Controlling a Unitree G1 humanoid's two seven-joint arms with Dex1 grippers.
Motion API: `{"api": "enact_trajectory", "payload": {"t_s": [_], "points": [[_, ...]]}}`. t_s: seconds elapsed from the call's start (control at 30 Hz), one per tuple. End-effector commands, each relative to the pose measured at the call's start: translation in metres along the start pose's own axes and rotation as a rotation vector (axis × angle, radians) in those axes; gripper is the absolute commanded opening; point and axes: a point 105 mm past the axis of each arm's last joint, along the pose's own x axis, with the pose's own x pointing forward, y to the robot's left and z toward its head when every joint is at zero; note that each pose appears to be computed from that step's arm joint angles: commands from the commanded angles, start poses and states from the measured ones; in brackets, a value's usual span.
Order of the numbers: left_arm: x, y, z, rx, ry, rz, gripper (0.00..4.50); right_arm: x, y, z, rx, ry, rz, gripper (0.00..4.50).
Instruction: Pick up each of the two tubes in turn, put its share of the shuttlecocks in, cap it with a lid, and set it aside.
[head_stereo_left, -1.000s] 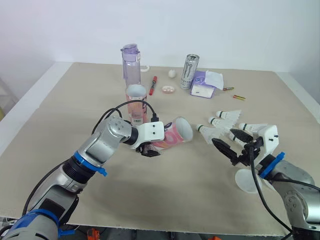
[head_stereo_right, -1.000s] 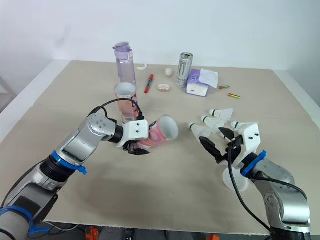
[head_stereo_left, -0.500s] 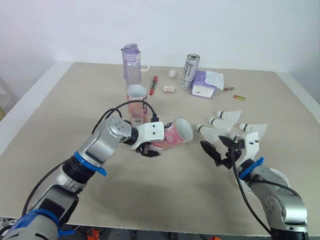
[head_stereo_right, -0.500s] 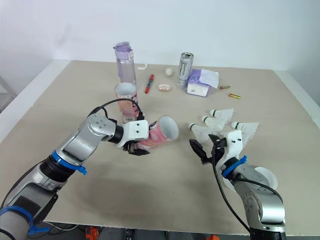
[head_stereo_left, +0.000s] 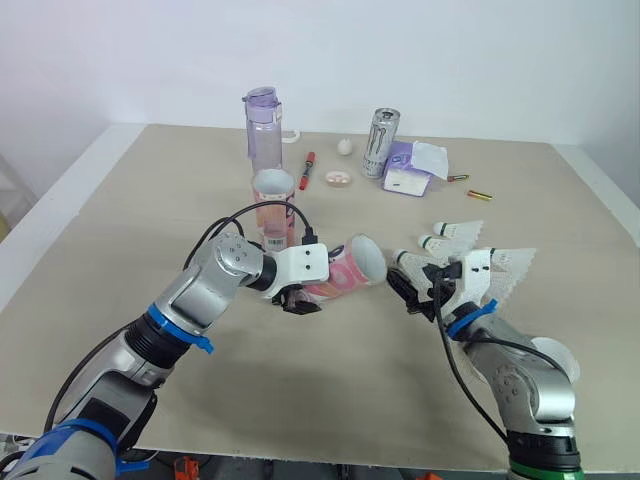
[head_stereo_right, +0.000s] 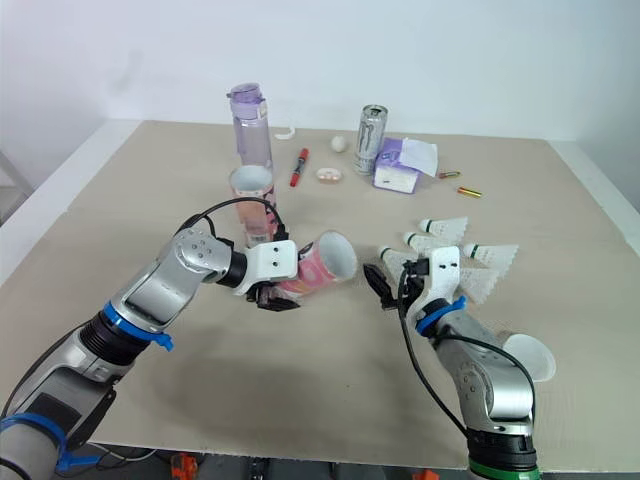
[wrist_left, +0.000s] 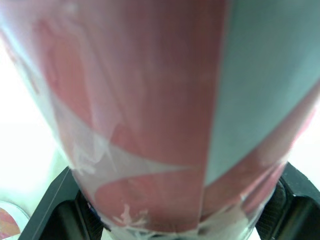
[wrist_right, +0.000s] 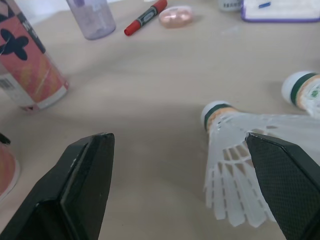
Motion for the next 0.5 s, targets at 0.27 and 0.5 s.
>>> {"api": "enact_trajectory", "payload": {"t_s": [0.27,0.5], "points": [[0.0075,-0.0067,-0.0107,-0.018,0.036,-0.019,3.33,0.0096,-0.0106,0.0098,0.011,-0.007,-0.077,3.95],[0.0084,-0.0065,-0.0102,-0.017,0.034,-0.016,3.33,0.0121,-0.0119,0.0087,0.015,0.004,-0.086,1.38]]}}
